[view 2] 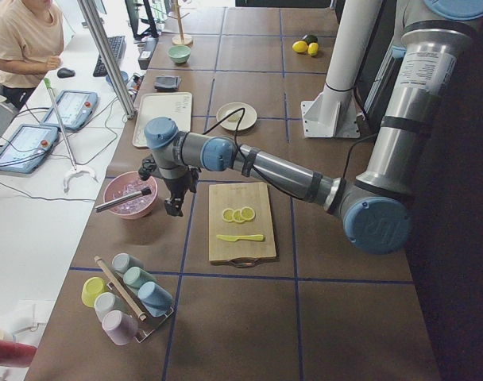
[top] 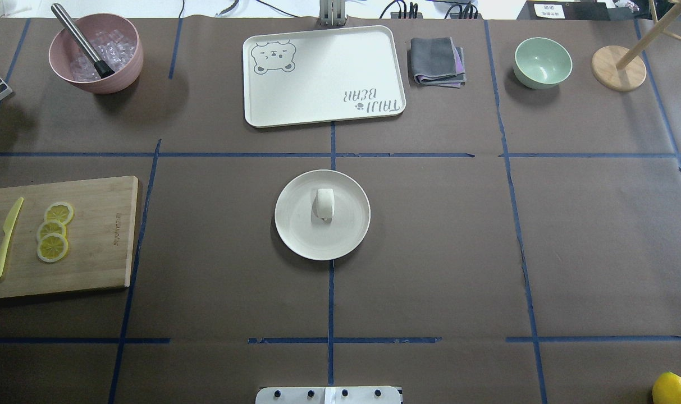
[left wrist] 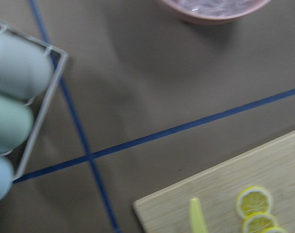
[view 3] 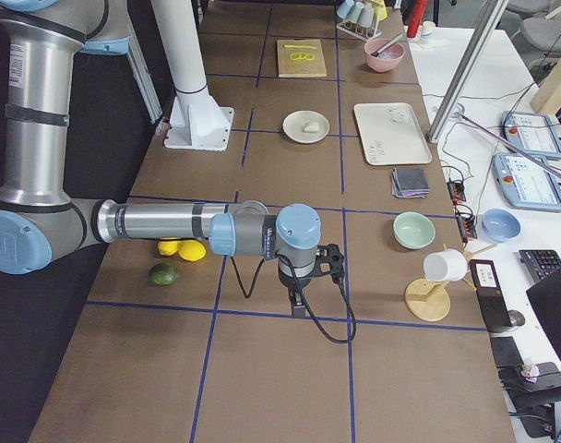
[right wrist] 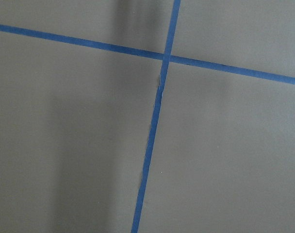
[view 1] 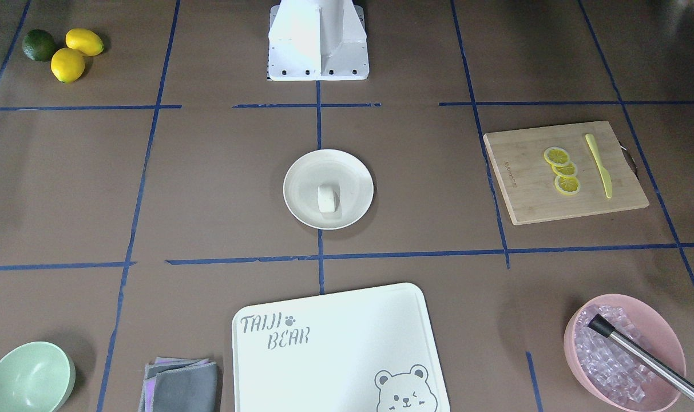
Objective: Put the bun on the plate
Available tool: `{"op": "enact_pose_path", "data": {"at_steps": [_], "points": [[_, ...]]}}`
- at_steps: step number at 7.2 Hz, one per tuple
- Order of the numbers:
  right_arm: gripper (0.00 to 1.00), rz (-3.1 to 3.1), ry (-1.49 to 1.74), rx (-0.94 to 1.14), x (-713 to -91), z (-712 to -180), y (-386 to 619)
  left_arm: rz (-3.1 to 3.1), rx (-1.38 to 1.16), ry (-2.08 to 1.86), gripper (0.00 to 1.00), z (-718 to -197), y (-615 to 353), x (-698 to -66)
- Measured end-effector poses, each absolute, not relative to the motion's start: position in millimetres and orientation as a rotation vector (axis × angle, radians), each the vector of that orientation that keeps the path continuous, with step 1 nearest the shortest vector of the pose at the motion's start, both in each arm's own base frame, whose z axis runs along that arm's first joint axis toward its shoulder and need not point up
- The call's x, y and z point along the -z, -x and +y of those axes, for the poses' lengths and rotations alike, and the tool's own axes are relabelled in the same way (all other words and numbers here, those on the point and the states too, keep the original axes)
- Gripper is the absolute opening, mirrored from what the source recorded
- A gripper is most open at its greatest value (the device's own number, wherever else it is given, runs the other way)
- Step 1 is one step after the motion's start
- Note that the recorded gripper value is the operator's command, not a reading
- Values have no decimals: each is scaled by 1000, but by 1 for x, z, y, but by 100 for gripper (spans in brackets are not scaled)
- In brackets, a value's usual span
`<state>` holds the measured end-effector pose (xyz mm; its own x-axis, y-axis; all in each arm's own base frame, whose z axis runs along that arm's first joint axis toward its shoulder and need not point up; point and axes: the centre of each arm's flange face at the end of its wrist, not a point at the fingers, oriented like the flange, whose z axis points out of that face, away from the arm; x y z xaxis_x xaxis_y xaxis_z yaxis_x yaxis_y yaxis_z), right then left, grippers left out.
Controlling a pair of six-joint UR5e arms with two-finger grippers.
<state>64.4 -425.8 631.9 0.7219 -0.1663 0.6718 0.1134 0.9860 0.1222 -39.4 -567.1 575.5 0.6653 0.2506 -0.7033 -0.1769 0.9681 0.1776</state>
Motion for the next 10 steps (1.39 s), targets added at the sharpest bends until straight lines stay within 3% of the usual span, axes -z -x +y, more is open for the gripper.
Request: {"op": "enact_pose_path", "data": {"at_steps": [3,10], "points": [[100,-751,-74,154,-632,-426,-64,814,-157,-73,100,-506,85,-668],[100,-752,-74,154,-632,-426,-64,823,-92,-146,100,-490,93,-690]]}}
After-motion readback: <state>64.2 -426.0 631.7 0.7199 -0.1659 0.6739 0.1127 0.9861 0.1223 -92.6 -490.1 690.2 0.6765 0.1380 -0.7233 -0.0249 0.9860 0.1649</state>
